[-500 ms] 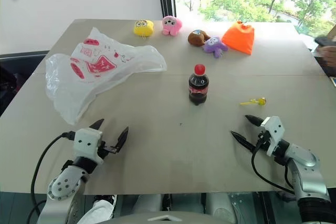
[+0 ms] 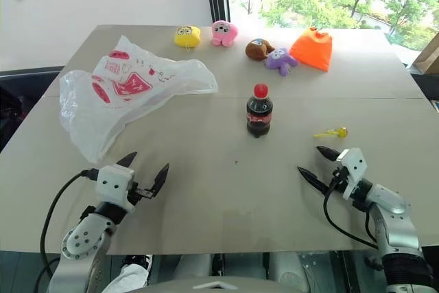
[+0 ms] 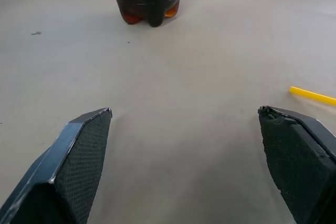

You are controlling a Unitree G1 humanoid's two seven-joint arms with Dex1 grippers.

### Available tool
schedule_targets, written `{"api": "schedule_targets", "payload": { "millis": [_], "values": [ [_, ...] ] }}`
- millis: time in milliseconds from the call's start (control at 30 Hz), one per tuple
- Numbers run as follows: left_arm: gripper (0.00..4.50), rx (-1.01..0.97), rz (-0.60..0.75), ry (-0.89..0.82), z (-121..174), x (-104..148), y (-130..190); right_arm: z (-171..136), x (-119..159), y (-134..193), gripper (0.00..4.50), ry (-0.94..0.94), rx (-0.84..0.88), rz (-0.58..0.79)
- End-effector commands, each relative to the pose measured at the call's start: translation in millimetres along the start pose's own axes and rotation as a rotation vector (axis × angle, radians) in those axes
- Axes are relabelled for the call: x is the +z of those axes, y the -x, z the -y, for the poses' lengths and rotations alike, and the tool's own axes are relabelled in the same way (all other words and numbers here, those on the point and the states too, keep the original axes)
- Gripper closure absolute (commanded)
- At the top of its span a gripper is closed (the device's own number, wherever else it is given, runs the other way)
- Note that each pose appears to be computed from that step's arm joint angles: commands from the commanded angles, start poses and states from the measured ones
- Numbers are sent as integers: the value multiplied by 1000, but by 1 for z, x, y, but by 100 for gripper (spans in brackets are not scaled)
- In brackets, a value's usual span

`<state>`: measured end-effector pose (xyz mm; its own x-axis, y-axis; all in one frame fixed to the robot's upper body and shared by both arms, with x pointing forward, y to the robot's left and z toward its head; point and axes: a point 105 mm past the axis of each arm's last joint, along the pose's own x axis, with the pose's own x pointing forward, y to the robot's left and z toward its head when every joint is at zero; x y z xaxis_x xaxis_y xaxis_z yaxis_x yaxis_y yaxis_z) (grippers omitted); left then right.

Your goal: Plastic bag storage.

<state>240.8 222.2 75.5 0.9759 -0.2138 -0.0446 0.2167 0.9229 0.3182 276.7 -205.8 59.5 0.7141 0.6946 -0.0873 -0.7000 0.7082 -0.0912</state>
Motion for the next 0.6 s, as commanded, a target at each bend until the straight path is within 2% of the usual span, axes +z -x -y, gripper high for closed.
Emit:
{"api": "schedule_targets", "payload": {
  "millis": [33, 367, 467, 600],
  "values": [
    [4, -2, 40, -24, -2, 10, 1, 3, 7, -1, 0, 19, -9, 32],
    [4, 5, 58, -22, 0, 13, -2, 2, 8, -5, 0, 17, -3, 43],
    [4, 162, 68, -29, -21, 16, 2, -8, 14, -9, 0, -15, 43, 87],
    [4, 257, 125, -124, -24, 28, 14, -31, 23, -16, 0, -28, 144, 114]
  ]
}}
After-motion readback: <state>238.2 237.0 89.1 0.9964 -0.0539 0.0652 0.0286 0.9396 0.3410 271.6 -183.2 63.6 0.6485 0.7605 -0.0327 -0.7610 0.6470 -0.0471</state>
